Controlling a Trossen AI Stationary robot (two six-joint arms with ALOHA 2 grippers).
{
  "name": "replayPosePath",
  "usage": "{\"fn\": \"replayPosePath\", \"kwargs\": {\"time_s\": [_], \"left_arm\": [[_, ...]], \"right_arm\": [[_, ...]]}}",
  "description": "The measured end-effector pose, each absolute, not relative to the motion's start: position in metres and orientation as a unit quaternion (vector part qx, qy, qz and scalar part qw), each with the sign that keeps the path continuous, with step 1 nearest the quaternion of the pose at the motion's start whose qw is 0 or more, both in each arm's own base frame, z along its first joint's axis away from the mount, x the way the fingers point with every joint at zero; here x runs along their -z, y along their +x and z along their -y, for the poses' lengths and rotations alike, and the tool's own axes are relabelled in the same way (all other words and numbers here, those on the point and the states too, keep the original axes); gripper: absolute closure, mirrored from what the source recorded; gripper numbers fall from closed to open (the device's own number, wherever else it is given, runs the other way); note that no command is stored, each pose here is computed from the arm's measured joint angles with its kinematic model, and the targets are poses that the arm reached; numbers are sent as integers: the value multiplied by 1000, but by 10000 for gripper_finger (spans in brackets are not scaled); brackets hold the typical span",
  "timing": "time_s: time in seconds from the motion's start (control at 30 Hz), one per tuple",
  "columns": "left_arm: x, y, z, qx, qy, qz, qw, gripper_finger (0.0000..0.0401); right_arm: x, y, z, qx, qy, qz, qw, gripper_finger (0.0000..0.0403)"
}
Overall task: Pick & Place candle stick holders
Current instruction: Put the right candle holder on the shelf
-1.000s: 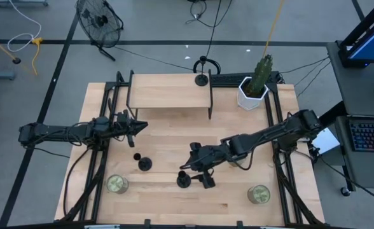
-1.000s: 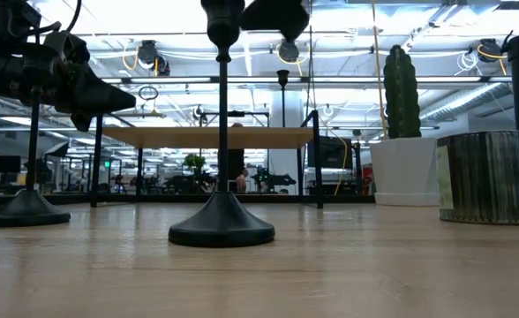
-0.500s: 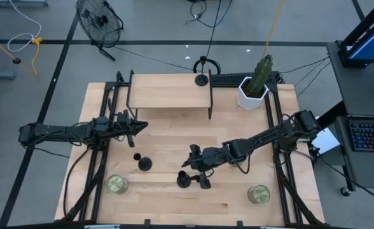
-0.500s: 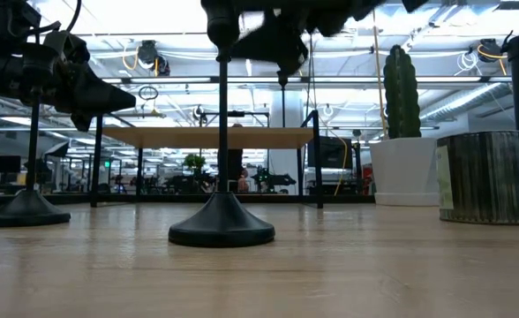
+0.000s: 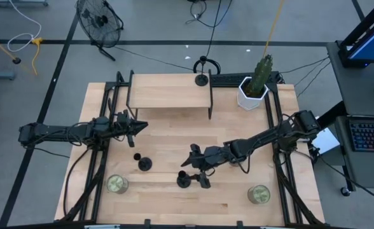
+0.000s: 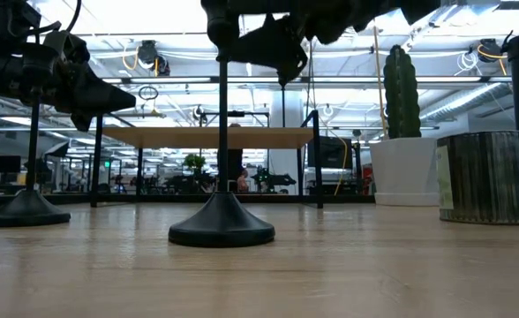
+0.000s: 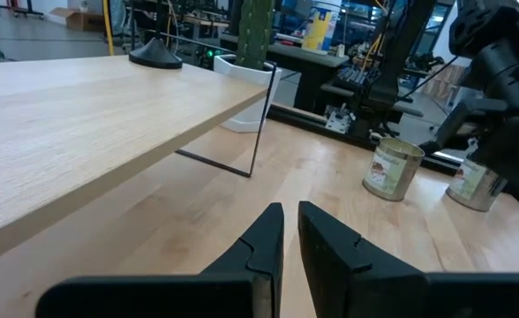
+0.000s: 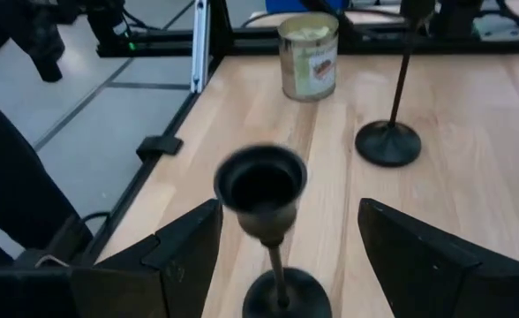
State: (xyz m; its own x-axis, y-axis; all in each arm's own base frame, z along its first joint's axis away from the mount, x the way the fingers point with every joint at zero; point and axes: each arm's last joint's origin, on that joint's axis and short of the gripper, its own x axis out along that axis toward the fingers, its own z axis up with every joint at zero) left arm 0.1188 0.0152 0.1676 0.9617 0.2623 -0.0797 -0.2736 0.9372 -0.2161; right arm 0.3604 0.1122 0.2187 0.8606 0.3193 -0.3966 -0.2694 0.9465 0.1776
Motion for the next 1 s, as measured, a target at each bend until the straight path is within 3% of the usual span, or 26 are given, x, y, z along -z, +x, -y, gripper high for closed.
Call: {"fn": "replayPosePath", "kwargs": {"time_s": [0.67, 1.0], "left_arm": [[-168, 119, -15, -136, -112, -25, 984, 359], [-168, 119, -15, -136, -112, -25, 984, 359]], "right_arm": [[-204, 373, -115, -153, 88, -177, 968, 146], [-204, 373, -115, -153, 89, -177, 968, 188]]}}
